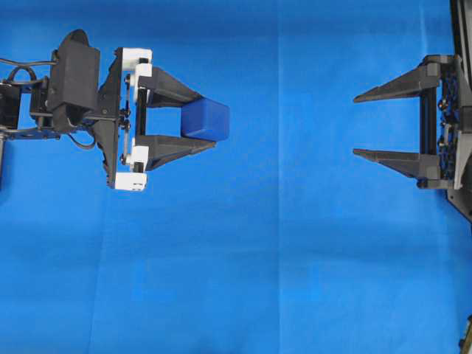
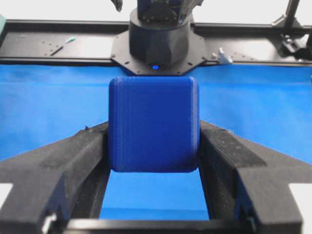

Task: Handover the blue block to the right arm after grasping it with the left arm, then place it in the designated position.
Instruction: 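Move the open right gripper toward the cube held by the left gripper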

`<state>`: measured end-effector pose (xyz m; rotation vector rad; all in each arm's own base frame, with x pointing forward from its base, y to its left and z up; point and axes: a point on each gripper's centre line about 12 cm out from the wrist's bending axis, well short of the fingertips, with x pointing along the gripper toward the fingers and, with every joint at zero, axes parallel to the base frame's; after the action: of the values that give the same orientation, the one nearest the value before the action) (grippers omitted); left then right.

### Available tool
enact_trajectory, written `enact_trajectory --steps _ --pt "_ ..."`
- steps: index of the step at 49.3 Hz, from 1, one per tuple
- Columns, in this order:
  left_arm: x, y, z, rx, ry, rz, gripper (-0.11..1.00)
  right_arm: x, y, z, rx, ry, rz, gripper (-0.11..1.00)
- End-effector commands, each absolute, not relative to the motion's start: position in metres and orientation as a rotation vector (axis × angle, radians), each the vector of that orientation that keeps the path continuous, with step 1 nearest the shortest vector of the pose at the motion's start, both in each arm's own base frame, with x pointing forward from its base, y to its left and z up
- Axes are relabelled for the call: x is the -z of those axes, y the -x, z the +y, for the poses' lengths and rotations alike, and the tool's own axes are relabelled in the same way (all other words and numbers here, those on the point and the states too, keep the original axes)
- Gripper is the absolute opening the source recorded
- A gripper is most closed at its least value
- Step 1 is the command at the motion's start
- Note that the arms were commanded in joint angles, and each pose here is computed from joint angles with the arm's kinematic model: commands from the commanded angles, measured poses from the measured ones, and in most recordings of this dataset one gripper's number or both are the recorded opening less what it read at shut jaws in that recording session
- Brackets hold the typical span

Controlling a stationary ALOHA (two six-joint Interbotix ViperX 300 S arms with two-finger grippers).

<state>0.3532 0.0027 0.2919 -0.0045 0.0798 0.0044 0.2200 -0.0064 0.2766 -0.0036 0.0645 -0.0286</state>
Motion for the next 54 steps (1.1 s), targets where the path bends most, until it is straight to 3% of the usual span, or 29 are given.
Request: enact_trajectory --steps 1,41,54 --pt "-0.303 -0.352 0.002 -0.003 0.009 0.043 0.46 -0.289 -0.223 -0.006 0.026 0.028 0.031 0.96" --pt "-0.303 -0.351 0.002 -0.003 0.009 0.04 0.46 -0.311 -0.228 0.0 -0.049 0.835 0.03 0.96" --pt "-0.303 -0.351 0.003 -0.005 0.009 0.04 0.46 -0.312 -0.228 0.004 -0.069 0.995 0.006 0.96"
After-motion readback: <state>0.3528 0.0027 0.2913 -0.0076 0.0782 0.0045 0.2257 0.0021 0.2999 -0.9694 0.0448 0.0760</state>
